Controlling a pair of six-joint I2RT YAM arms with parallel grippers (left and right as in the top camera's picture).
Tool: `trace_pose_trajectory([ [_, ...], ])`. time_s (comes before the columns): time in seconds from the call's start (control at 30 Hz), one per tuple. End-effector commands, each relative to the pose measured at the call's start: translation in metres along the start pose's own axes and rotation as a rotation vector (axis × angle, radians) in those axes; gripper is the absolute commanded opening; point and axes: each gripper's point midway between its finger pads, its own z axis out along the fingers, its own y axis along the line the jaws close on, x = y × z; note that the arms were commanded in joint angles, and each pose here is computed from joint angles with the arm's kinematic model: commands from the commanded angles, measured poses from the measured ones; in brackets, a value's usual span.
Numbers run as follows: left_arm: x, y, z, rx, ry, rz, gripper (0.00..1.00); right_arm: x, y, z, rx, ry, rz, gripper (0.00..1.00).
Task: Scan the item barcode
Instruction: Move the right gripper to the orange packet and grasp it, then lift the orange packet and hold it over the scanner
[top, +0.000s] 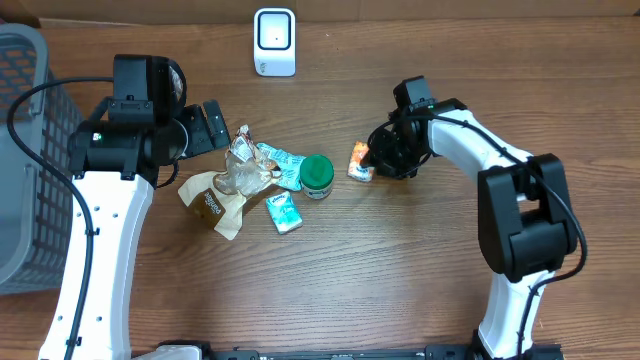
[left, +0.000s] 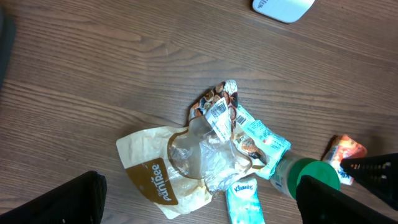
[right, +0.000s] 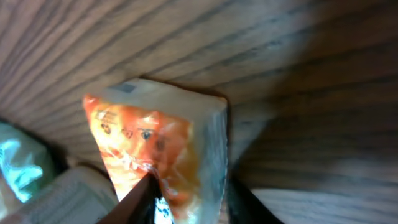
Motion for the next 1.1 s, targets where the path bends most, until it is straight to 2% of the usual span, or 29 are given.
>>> trace_pose_trajectory([
  [0.0,-0.007,0.002,-0.005,-0.007,-0.026,0.018,1.00,0.004,-0.005,0.009,0.016,0.017,0.017,0.30],
  [0.07,-0.007,0.002,-0.005,-0.007,-0.026,0.018,1.00,0.004,-0.005,0.009,0.016,0.018,0.017,0.22],
  [0.1,-0.007,0.002,-0.005,-0.007,-0.026,0.018,1.00,0.004,-0.006,0.009,0.017,0.018,0.016,0.09],
  [0.13,-0.007,0.002,-0.005,-0.007,-0.026,0.018,0.99,0.005,-0.006,0.009,0.018,0.021,0.016,0.04],
  [0.27,-0.007,0.002,-0.005,-0.007,-0.026,0.018,1.00,0.011,0.007,0.006,-0.063,0.061,-0.082,0.04],
  [0.37,-0.007,0.002,-0.005,-0.007,-0.026,0.018,0.99,0.013,0.030,-0.015,-0.234,0.097,-0.189,0.04],
  [0.5,-0.007,0.002,-0.005,-0.007,-0.026,0.018,0.99,0.013,0.067,-0.080,-0.547,0.097,-0.333,0.04],
  [0.63,-0.007,0.002,-0.005,-0.007,-0.026,0.018,1.00,0.010,0.078,-0.147,-0.689,0.033,-0.366,0.04],
  [0.77,-0.007,0.002,-0.005,-0.007,-0.026,0.018,1.00,0.026,0.097,-0.200,-0.886,0.017,-0.445,0.04],
  [1.0,-0.007,0.002,-0.005,-0.007,-0.026,0.018,0.99,0.055,0.119,-0.249,-1.151,0.095,-0.512,0.04],
  [1.07,-0.007,0.002,-0.005,-0.007,-0.026,0.018,1.00,0.057,0.119,-0.250,-1.150,0.100,-0.503,0.04],
])
